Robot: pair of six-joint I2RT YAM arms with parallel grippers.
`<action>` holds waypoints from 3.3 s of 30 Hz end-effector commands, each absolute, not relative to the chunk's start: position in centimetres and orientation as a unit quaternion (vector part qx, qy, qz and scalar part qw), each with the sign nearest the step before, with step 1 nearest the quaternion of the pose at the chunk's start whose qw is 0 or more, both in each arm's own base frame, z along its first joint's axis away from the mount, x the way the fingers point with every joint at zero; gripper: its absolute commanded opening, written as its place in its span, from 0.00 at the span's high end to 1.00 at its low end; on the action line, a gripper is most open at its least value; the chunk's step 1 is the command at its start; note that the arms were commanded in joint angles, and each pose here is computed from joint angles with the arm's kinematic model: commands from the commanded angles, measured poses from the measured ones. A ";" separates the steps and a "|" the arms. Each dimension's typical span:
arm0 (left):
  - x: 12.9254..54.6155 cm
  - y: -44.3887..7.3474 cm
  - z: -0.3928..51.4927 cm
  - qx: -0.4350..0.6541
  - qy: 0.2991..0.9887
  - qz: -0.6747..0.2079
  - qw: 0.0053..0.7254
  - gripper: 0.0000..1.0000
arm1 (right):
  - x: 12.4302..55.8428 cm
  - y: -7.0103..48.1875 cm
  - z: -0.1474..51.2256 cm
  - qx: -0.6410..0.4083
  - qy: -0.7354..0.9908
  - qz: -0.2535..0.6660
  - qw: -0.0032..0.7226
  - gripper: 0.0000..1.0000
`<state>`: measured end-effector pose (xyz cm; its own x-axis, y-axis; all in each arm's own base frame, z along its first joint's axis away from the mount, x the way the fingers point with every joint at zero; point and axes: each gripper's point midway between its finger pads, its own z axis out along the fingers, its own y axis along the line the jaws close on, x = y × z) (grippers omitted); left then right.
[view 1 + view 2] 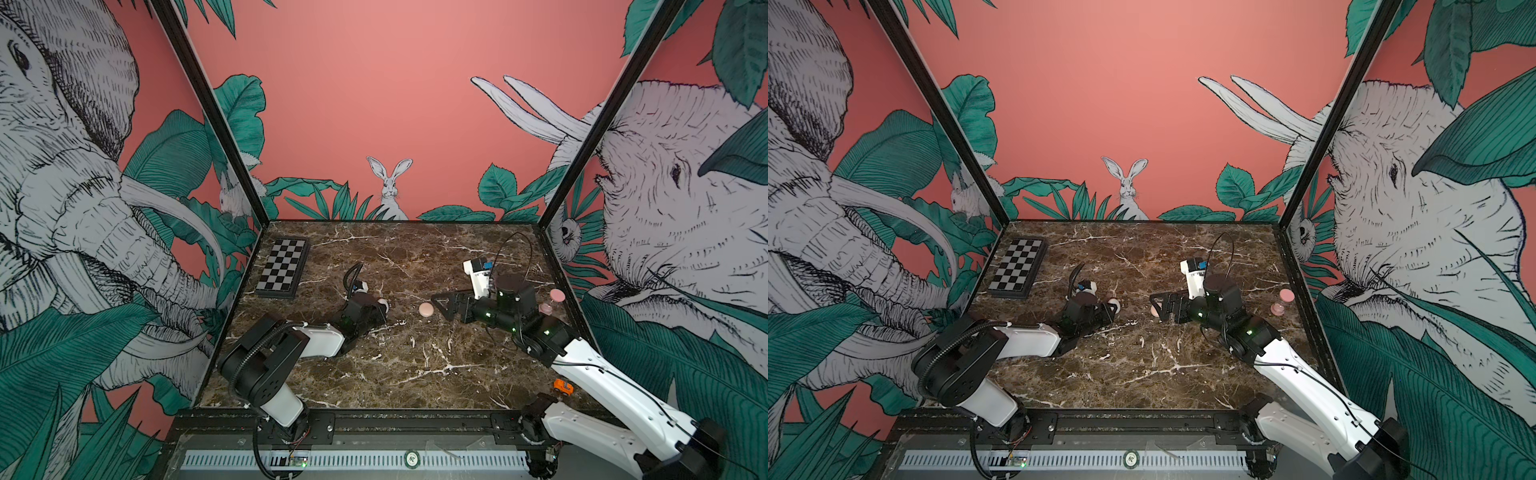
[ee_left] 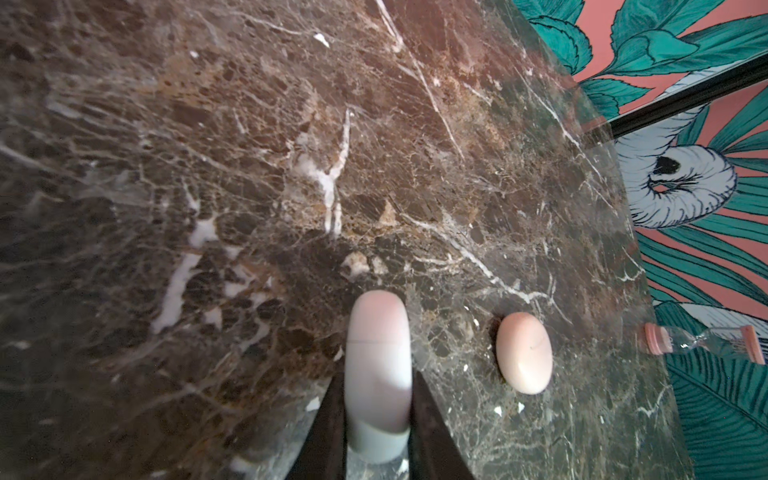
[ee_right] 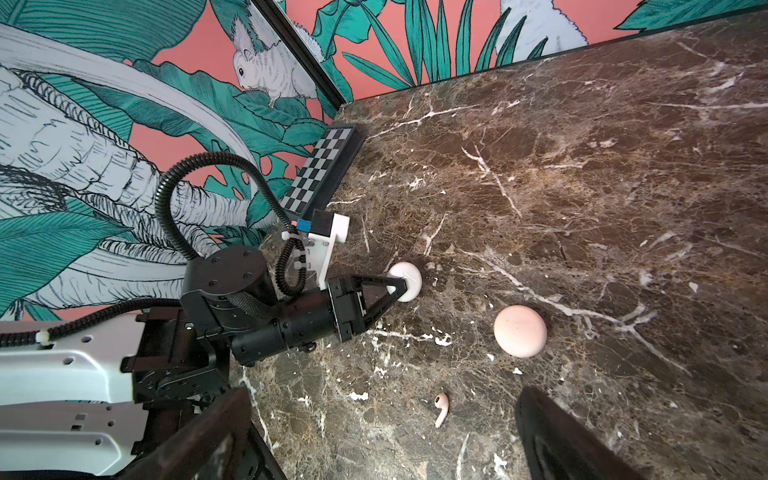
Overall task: Insert the wireless bluetooth earbuds into the charging case
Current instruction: 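Lower the closed white case onto the table with the left gripper while right withdraws, then open the left gripper off the case and raise both grippers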
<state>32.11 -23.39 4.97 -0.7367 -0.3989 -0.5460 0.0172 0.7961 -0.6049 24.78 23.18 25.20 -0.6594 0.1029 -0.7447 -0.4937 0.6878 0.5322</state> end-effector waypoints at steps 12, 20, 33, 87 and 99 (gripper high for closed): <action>32.9 -24.2 4.8 -0.101 0.881 -0.314 0.341 1.00 | 24.8 23.6 25.5 -0.125 0.816 0.394 0.405 0.02; 32.6 -24.0 5.0 -0.096 0.884 -0.308 0.337 0.85 | 24.7 23.6 25.5 -0.125 0.815 0.395 0.405 0.02; 32.7 -23.8 4.9 -0.087 0.893 -0.291 0.331 0.65 | 24.5 23.9 25.3 -0.129 0.816 0.401 0.397 0.02; 29.6 -16.7 17.8 0.007 0.921 -0.125 0.369 0.01 | 25.8 15.4 20.7 -0.063 0.937 0.145 0.313 0.02; 28.1 -17.1 15.6 -0.017 0.931 -0.157 0.330 0.01 | 26.6 15.8 18.1 -0.094 0.958 0.098 0.253 0.02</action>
